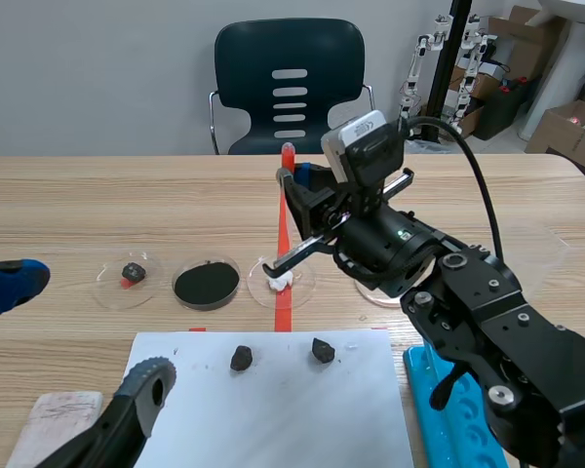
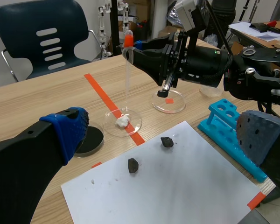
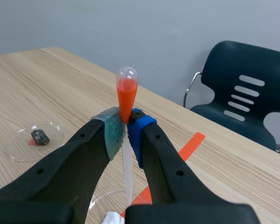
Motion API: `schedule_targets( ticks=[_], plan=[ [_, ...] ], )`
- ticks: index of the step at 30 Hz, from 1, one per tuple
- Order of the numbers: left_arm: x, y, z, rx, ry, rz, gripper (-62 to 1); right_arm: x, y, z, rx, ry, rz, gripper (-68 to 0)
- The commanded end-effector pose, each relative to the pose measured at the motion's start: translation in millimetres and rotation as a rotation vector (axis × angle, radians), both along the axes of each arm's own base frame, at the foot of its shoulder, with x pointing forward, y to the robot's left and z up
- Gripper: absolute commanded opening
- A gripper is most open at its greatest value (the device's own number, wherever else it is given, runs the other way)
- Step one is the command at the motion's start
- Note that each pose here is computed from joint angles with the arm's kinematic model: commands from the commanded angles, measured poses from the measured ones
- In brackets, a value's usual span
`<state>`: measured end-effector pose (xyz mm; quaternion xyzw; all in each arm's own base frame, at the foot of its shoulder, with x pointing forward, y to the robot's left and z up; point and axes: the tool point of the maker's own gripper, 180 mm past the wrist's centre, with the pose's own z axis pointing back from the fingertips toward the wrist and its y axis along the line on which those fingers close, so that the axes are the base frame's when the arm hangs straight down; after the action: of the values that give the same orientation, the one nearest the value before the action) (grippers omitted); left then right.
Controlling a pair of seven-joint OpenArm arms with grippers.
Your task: Squeeze the dropper onto the mineral
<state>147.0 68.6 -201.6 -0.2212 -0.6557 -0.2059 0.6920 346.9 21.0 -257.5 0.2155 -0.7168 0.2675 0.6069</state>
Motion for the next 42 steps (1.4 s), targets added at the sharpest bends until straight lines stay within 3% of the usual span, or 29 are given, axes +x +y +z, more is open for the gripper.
schedule_targets(
  ticks=[1,13,20,33,42],
  plan=[
    [0.2,-0.7,4.7,-0.018,-0.012,0.002,1.4,-0.8,-0.9,16.0,0.020,-0.036,-0.003,-66.4],
    [0.2,-0.7,4.7,-0.018,-0.012,0.002,1.4,-39.3,2.9,57.4,0.010,-0.079,-0.012,-66.4],
    [0.2,-0.7,4.7,-0.018,-0.012,0.002,1.4,-62.2,-12.1,78.3,-0.003,-0.081,-0.064,-66.4],
    [0.2,-0.7,4.7,-0.018,-0.012,0.002,1.4,-101.0,-43.1,78.0,-0.036,-0.009,-0.153,-66.4],
    [0.2,-0.7,4.7,-0.018,-0.012,0.002,1.4,-115.1,-53.1,78.3,-0.039,0.015,-0.177,-66.4]
  ],
)
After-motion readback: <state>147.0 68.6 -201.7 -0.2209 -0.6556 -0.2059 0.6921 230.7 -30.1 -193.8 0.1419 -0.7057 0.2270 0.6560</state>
